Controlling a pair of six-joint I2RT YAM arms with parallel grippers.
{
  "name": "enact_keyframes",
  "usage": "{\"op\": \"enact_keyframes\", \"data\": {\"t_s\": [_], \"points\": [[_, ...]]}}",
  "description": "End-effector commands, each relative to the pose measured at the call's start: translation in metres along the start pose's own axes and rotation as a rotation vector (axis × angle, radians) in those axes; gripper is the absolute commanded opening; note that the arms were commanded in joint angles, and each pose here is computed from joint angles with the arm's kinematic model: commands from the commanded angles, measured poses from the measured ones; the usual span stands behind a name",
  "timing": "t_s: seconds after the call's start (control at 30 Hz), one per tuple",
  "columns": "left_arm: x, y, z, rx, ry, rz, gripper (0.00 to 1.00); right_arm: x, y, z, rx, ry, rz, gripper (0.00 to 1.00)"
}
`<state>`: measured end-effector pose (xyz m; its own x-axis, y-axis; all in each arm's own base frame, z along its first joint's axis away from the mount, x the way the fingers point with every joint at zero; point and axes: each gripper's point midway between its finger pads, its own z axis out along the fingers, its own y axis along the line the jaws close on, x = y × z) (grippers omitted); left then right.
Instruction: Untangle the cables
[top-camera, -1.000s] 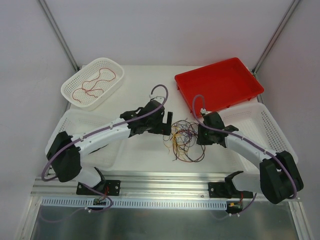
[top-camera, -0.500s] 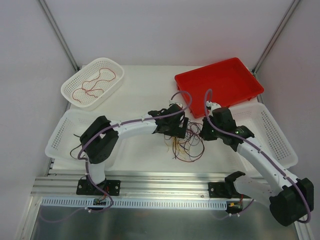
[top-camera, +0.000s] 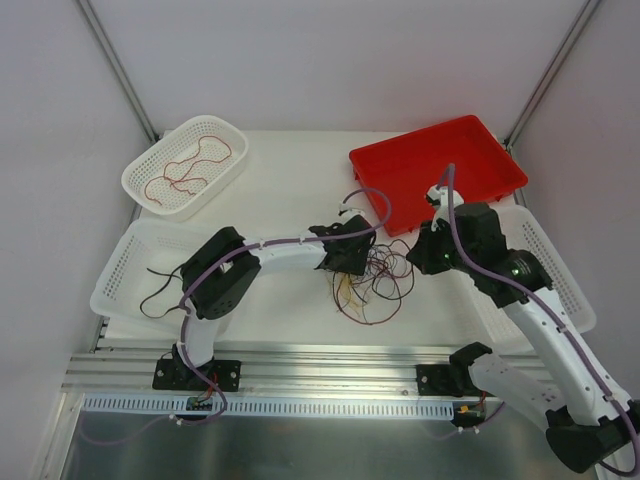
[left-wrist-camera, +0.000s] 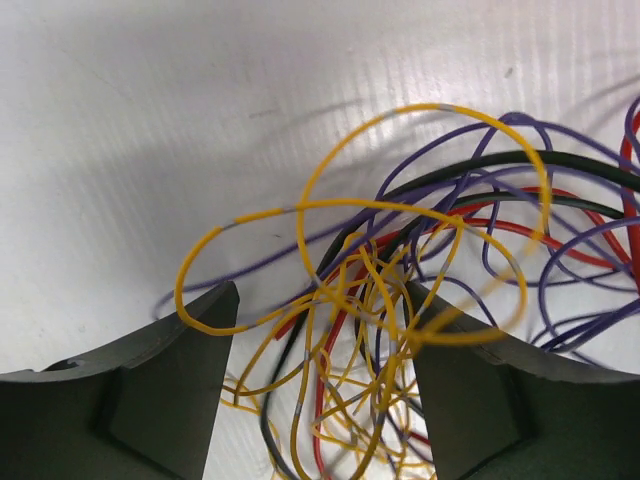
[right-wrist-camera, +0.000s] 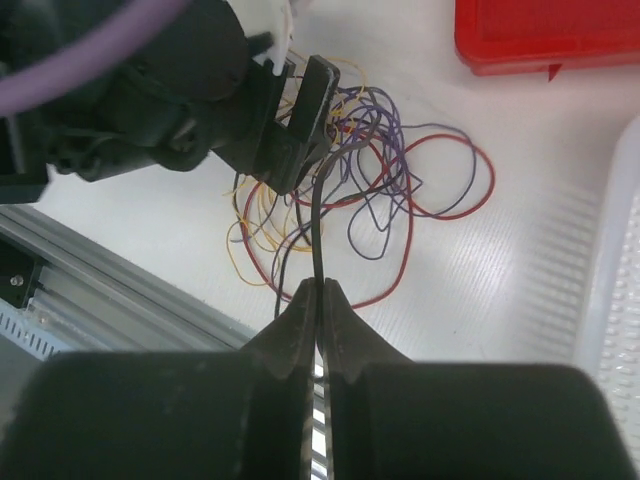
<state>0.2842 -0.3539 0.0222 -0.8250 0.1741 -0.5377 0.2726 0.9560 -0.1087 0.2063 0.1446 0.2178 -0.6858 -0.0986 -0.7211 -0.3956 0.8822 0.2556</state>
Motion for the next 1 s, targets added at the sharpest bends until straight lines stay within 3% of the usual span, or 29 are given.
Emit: {"op": "enact_keyframes", "data": {"t_s": [0.0, 0.6, 0.97], "points": [[0.005, 0.025, 0.008, -0.120, -0.030, 0.003, 0.67, -0.024, 0.010, -0.042, -0.022, -0.086, -0.076, 0.01], [0.026, 0.104, 0.007, -0.253, 0.027, -0.106, 0.66, -0.138, 0.023, -0.236, 0.066, -0.708, -0.184, 0.01], [0.035, 0.136, 0.007, -0.299, 0.059, -0.176, 0.65, -0.161, 0.037, -0.299, 0.011, -0.979, -0.183, 0.01]]}}
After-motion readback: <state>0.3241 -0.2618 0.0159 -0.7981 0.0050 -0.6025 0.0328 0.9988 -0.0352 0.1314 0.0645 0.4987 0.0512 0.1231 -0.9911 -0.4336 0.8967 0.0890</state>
